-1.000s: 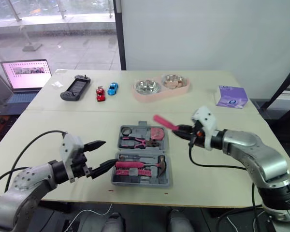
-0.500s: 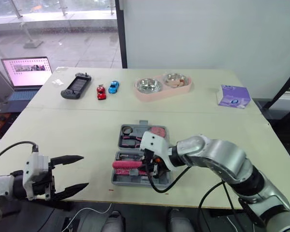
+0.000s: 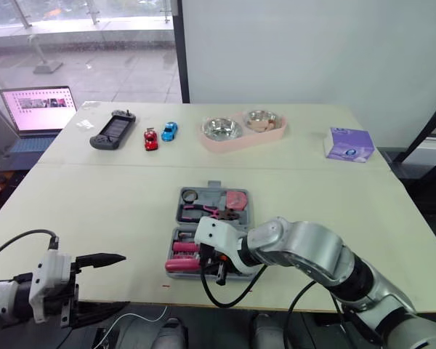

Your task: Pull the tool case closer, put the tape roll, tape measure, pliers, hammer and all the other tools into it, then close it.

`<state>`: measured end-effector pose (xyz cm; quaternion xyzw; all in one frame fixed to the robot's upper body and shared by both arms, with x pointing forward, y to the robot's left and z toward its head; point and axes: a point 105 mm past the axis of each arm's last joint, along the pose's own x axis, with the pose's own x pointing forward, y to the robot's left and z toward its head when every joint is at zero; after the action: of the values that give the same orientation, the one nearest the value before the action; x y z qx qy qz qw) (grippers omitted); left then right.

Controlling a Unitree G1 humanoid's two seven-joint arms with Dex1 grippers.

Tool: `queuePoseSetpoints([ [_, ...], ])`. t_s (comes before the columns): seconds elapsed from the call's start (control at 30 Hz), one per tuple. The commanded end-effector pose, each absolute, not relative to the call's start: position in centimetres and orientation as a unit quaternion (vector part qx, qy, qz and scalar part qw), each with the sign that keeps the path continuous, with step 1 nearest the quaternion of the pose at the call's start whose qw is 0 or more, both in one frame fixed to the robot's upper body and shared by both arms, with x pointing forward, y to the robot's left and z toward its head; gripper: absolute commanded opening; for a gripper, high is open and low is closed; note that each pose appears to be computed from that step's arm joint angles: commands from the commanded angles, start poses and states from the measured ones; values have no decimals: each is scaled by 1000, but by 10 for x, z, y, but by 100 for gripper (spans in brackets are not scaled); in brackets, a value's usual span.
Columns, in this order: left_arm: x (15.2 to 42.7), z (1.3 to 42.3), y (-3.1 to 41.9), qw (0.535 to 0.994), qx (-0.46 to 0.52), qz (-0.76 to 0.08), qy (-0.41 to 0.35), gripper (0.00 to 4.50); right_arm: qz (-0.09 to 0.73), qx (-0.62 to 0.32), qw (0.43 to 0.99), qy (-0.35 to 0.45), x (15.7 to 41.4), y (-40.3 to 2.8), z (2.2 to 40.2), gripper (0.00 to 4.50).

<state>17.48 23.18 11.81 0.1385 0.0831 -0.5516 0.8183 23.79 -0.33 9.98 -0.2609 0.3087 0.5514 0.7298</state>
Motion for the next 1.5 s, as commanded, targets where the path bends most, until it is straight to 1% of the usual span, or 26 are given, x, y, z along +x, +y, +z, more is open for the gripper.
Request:
queuePoseSetpoints([
  [0.03, 174, 127, 233, 819, 157, -546, 75, 450, 555, -269, 730, 294, 237, 1, 97, 37],
  [0.4, 171, 127, 236, 825, 159, -536, 80, 450, 542, -282, 734, 295, 249, 4, 79, 37],
  [0.83, 173, 126, 239, 832, 160, -525, 82, 450, 548, -298, 719, 306, 246, 7, 70, 37],
  [1.5, 177, 123, 240, 839, 161, -512, 83, 450, 556, -300, 713, 304, 245, 11, 71, 37],
])
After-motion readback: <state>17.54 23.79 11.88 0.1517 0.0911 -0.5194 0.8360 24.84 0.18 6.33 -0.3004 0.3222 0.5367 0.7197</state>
